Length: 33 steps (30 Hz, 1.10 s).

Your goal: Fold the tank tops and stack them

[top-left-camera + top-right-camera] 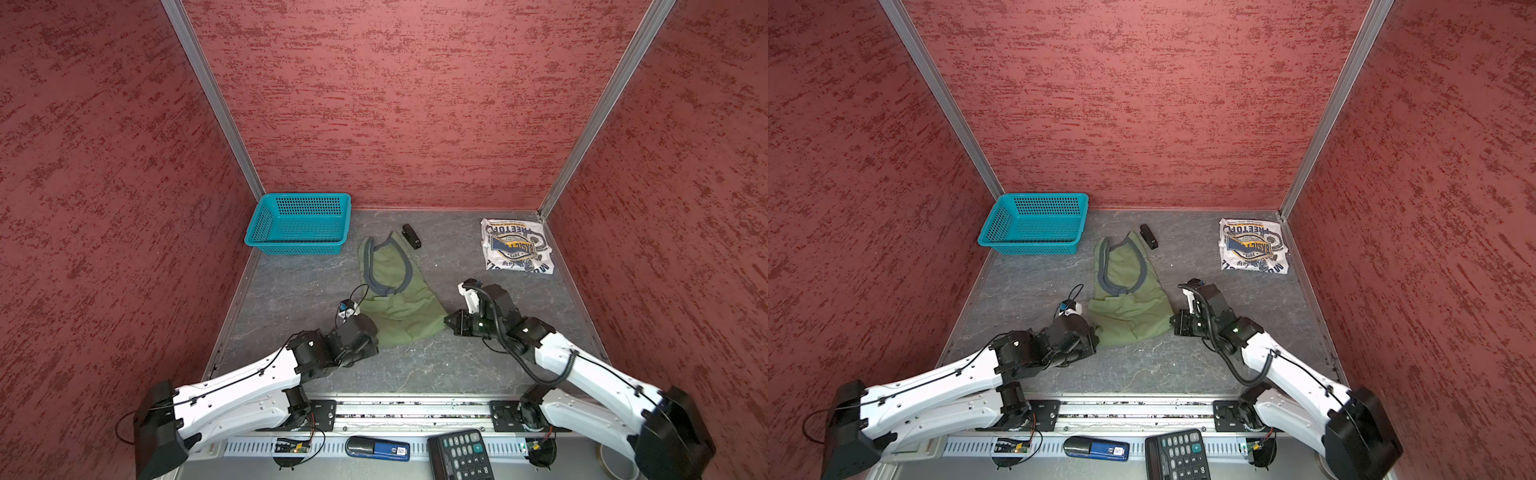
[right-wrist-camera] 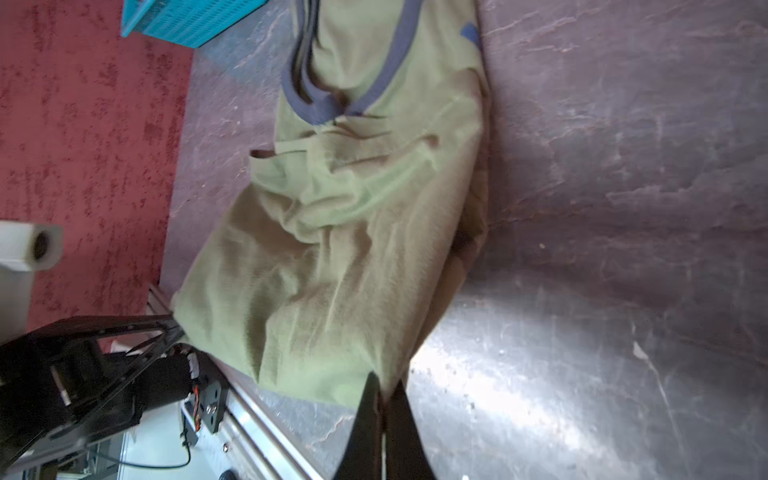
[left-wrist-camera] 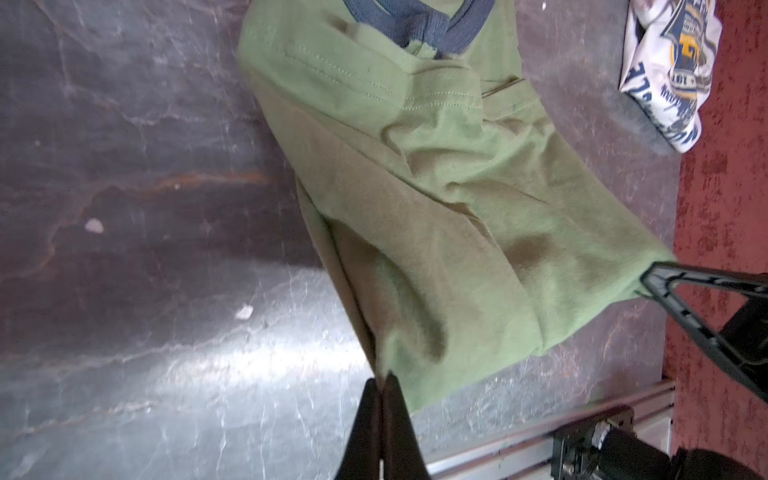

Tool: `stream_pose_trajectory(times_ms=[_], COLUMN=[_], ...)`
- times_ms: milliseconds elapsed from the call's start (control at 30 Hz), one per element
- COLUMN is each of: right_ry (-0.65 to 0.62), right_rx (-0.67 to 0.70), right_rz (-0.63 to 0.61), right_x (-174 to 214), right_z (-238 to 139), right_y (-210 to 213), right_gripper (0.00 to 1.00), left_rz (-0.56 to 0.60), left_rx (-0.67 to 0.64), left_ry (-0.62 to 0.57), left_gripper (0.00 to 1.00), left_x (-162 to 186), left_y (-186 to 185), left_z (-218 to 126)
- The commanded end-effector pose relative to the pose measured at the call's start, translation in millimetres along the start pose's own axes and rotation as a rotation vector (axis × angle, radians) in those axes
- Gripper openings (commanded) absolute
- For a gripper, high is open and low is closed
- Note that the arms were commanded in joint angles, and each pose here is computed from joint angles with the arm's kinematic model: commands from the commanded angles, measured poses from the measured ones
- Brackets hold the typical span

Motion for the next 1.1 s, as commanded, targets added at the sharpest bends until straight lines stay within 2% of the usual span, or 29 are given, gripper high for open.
stream_pose_trajectory(times_ms=[0,200,333,467,533,700,867,1067], right_ry=[0.019,-0.047,-0.114,-0.193,-0.210,-0.203,-0.154,-0.098], right_rx=[0.033,-0.062,-0.088,-0.082,-0.059,-0.055,-0.092,-0.088], right_rz=[0.031,0.014,-0.010,-0.053,-0.080,-0.106,-0.078,-0.008], right_x=[10.4,-4.0,-26.2,-54.1,-68.8,-104.3,-135.2,-164.2], right_z=[-24.7,-61.0,-80.9,-90.8,-84.9,-54.6,-16.3,30.1], right_y=[7.0,45.6,67.2,84.6,89.8,98.9,94.8,66.8], right_gripper=[0.00,0.00,0.00,0.00,0.00,0.00,0.00,0.00], left_rz=[-0.020,0.027,0.033,0.011,-0.020,-0.133,-0.225,-0.310], left_rx=[-0.056,0.071,0.165,0.205,0.225,0.177,0.161,0.106], left_ry=[-0.027,-0.095,-0.140,-0.168,-0.152,-0.156,-0.186,-0.186], left_gripper=[0.00,0.00,0.00,0.00,0.00,0.00,0.00,0.00], left_x=[4.3,-4.3,-20.0,-48.5,-63.4,-101.6,-139.4,-177.6], left_y=[4.6,-41.2,-69.2,-83.4,-88.4,-77.2,-63.6,-38.0], left_z=[-20.3,-64.8,-82.9,-87.2,-79.6,-58.6,-45.1,-11.6])
Point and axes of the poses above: each gripper's point midway between its finger pads, its own z axis out along the fingers, its own y axis along the line the jaws close on, x = y × z, the point moved 2 cm from there along -z, back along the fingers, and after that the axes turned 1 degree about -z, right-handed, at the moved point
